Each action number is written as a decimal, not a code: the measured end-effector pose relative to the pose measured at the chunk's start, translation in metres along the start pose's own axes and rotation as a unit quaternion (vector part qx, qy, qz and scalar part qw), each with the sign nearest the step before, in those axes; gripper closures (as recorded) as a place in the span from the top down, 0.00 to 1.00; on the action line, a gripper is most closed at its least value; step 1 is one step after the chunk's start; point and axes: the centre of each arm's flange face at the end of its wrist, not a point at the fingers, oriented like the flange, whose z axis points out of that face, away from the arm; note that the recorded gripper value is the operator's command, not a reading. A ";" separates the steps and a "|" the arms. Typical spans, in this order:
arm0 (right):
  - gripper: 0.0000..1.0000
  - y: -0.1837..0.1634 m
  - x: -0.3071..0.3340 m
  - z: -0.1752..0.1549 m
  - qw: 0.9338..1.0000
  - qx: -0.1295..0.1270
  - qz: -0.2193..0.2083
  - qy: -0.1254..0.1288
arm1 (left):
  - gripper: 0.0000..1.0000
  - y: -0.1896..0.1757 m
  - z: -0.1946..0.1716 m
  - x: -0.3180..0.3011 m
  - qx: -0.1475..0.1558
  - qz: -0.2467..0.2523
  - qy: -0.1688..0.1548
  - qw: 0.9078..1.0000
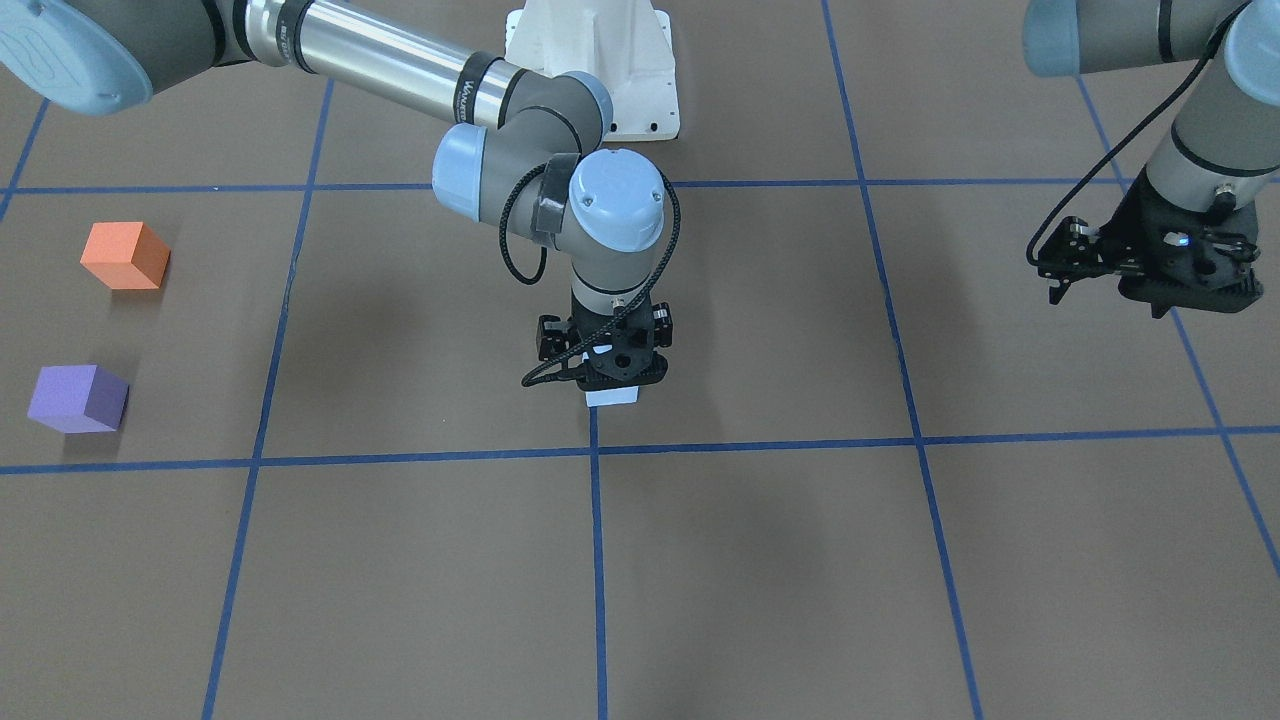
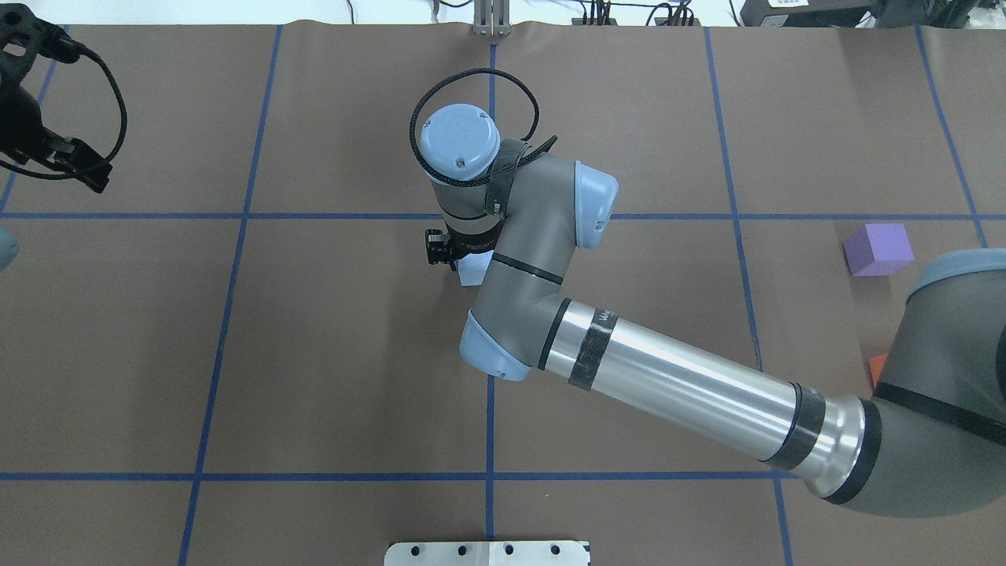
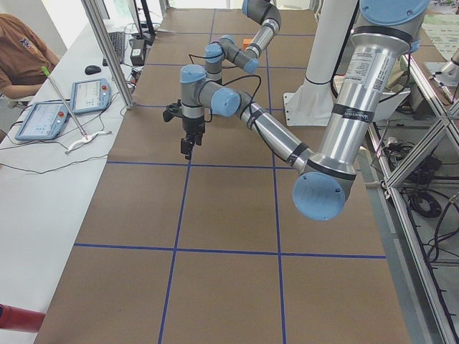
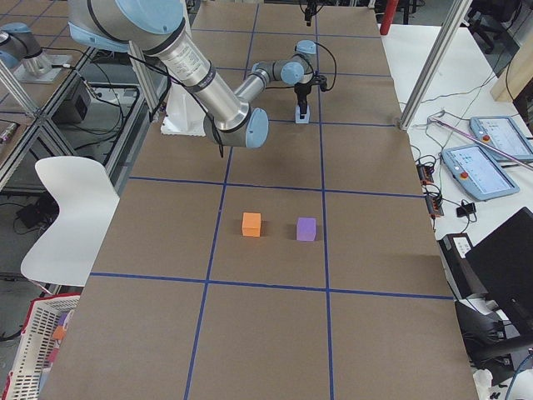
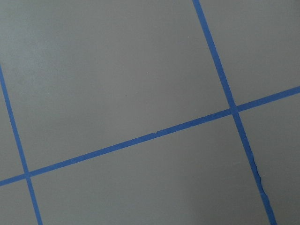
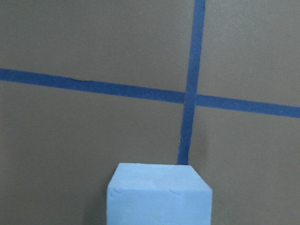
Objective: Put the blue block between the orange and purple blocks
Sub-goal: 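Move the right gripper to the light blue cube while the left arm withdraws, then close the right gripper on the light blue cube and lift it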
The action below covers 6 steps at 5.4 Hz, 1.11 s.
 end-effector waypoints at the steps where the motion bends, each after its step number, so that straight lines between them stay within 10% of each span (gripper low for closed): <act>1: 0.99 -0.001 -0.001 0.002 1.000 0.004 -0.003 -0.003 | 1.00 0.000 0.000 0.000 0.000 0.000 0.000 1.000; 2: 0.97 -0.002 -0.002 0.004 1.000 0.009 -0.006 -0.009 | 1.00 0.000 0.000 0.000 0.000 0.000 0.000 1.000; 3: 0.73 -0.003 -0.003 0.004 1.000 0.014 -0.008 -0.015 | 1.00 0.000 0.000 0.000 0.000 0.000 -0.001 1.000; 5: 0.00 -0.004 -0.004 0.004 1.000 0.019 0.009 -0.021 | 1.00 0.000 0.000 -0.001 0.000 -0.001 -0.001 1.000; 6: 0.00 -0.004 -0.005 -0.003 0.999 0.023 0.021 -0.026 | 1.00 0.000 0.000 0.000 -0.001 -0.001 0.000 1.000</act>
